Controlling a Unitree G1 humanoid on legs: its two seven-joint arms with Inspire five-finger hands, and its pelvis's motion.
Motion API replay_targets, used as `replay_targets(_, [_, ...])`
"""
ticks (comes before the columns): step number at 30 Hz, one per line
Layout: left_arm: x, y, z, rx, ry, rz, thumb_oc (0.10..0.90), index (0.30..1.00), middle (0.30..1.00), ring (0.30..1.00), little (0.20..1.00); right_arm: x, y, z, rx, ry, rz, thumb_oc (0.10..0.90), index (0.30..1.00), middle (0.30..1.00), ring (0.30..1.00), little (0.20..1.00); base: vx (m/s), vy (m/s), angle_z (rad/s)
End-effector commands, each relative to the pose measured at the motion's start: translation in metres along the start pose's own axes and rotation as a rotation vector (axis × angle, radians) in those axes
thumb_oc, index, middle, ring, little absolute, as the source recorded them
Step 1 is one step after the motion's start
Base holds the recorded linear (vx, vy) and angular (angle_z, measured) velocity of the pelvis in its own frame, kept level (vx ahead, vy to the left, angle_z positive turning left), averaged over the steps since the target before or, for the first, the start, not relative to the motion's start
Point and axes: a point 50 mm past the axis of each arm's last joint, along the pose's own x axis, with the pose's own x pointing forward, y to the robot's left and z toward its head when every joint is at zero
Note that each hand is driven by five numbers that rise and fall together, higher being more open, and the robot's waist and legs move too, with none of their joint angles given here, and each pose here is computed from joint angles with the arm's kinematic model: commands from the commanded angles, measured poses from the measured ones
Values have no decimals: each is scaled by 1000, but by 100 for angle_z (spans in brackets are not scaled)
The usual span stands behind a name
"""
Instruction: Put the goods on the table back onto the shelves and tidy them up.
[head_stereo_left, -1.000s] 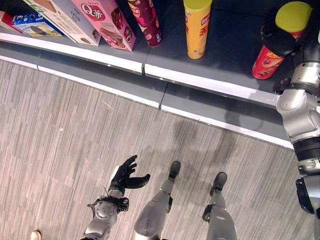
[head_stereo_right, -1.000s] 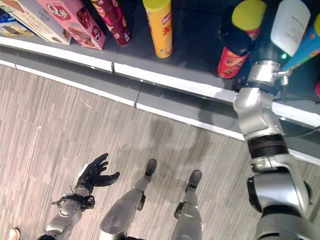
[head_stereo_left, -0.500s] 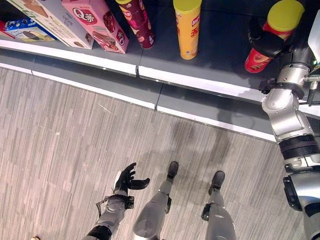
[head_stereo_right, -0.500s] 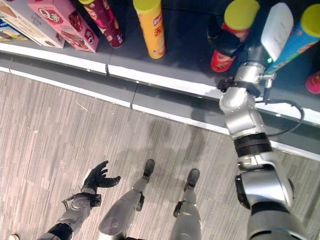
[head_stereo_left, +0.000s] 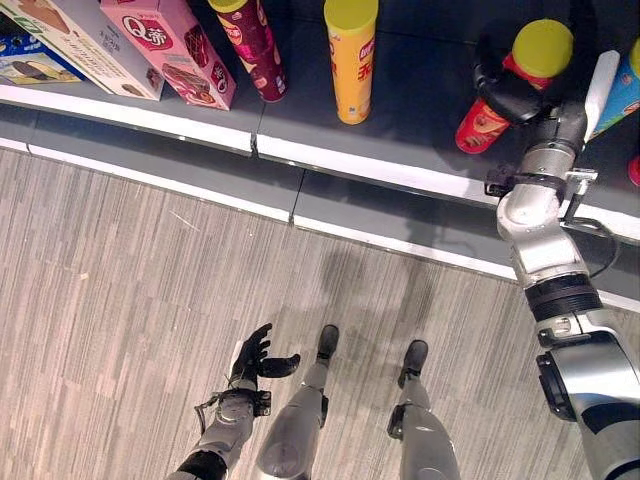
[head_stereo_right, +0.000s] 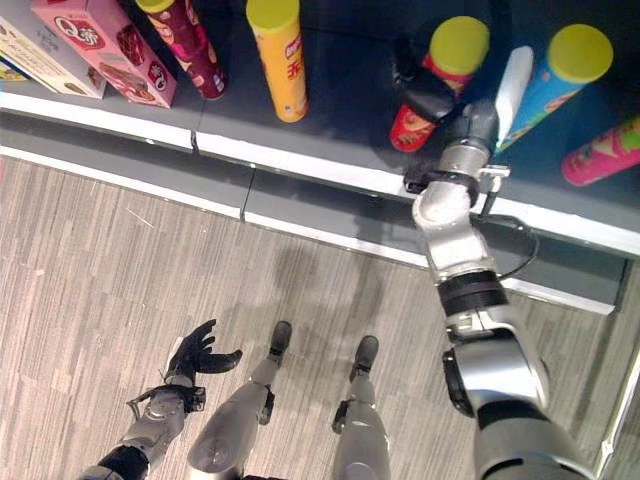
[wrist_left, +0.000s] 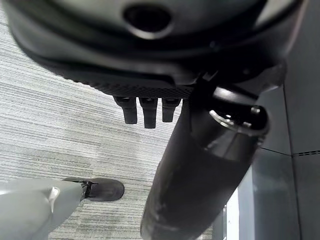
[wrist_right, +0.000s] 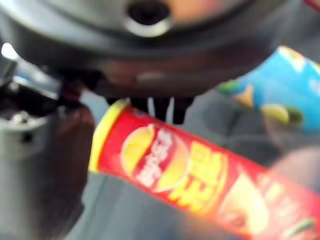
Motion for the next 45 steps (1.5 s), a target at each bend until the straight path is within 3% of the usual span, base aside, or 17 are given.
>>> replay_targets(1, [-6,15,-13,61,13,10,800,900,900,900,900,12,-4,18,92,-65,6,800,900,900,900,900,0,0,0])
replay_targets(10, [-9,16,-13,63,4,-1,800,900,900,900,900,14,-8,20,46,-89,15,800,900,900,900,900,1,-7,-2])
replay_targets(18, [-9,20,-13,57,6,14,800,900,900,900,900,5,3,49,-73,-280,117,800,900,900,900,900,0,0,0])
replay_targets(26, [-9,23,-15,63,10,35,800,900,900,900,900,1,2,72,-184,-439,104,800,900,900,900,900,0,0,0])
replay_targets(40, [-2,36,-9,91,14,76,800,900,900,900,900,-4,4,71,-182,-446,98,800,900,900,900,900,0,0,0])
replay_targets(45, [-6,36,-18,56,47,78,800,900,900,900,900,-10,-9,73,-229,-495,63,800,900,900,900,900,1,-1,-1])
